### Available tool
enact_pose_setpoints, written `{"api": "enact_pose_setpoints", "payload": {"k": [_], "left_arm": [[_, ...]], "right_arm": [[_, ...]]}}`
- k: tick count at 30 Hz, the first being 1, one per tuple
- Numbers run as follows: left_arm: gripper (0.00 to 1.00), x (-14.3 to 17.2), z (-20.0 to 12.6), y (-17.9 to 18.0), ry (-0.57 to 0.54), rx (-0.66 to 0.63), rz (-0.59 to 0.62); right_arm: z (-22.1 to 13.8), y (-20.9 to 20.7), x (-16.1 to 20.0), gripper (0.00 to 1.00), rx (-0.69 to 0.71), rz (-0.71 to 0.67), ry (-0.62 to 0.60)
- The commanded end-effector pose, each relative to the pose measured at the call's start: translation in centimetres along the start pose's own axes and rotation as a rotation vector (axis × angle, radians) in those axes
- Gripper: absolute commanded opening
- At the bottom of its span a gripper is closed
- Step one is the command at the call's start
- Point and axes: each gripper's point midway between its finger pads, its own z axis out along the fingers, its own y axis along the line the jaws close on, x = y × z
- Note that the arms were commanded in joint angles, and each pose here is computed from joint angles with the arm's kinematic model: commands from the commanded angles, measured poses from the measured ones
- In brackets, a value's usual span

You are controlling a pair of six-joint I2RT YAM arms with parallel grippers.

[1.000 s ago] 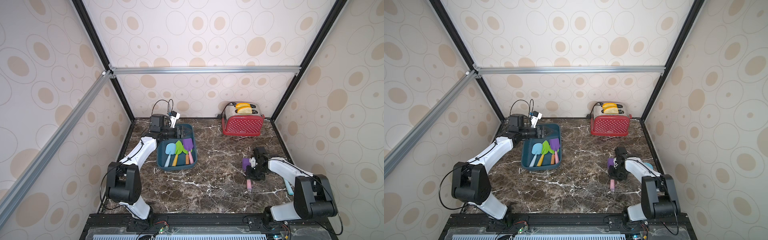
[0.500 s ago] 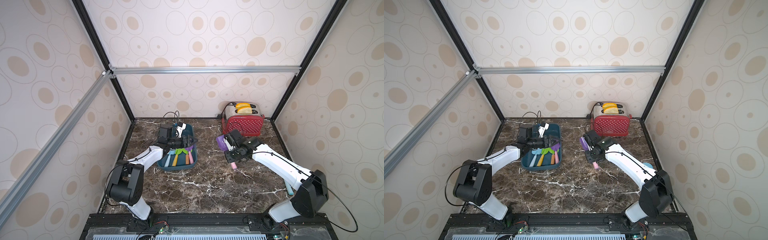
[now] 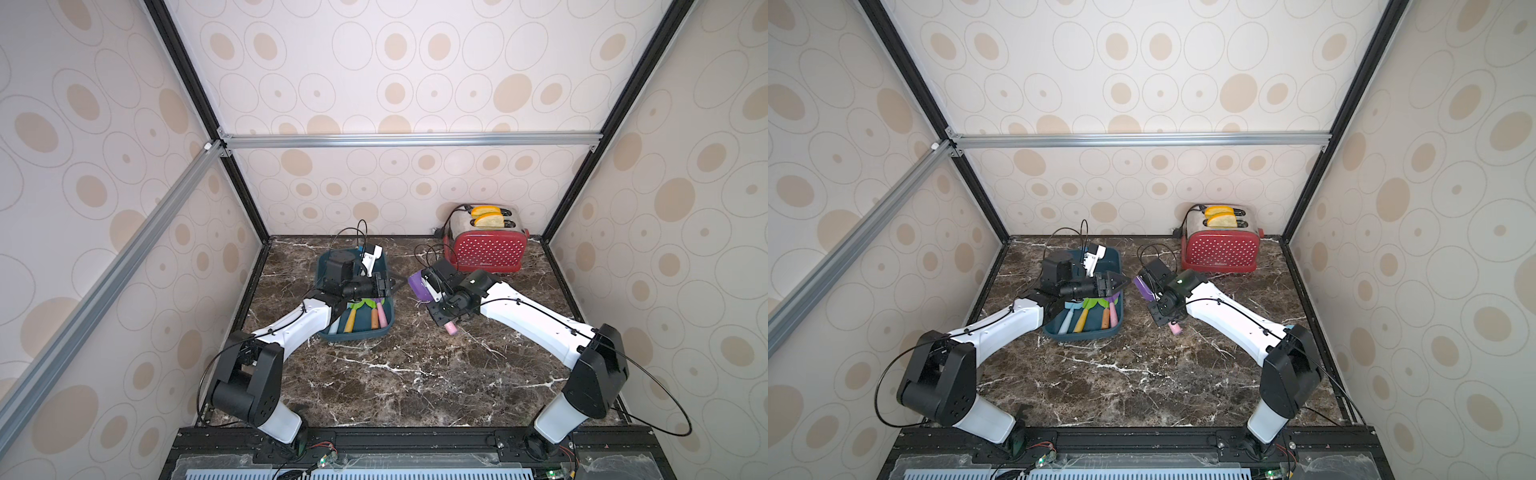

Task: Put the shovel into the storage box
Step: Pick up the shovel from the center of the board.

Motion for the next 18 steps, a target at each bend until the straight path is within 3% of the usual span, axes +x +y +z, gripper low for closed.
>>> {"api": "enact_pose_setpoints", "payload": {"k": [1,7,12,15,18], "left_arm": [[0.65,-0.1,0.6,-0.2,-0.007,0.007,0.004],[0.63,-0.2,1.2,0.0,-0.006,0.012,0.001],[0.55,-0.5,1.5,0.1,-0.022,0.027,-0.011],[0.44,-0.5,1.6,-0.2,-0.03,0.05,-0.02],[0.24,-0.3,1.5,-0.5,-0.027,0.062,-0.021]], "right_arm": [[-0.9,0.8,-1.5,0.0,-0.012,-0.006,-0.048],[-2.1,2.1,-2.6,0.0,-0.041,-0.022,-0.082],[-3.1,3.4,-2.9,0.0,-0.088,-0.029,-0.102],[-3.2,4.1,-2.6,0.0,-0.113,-0.03,-0.098],[-3.1,4.4,-2.3,0.0,-0.122,-0.028,-0.097]]}}
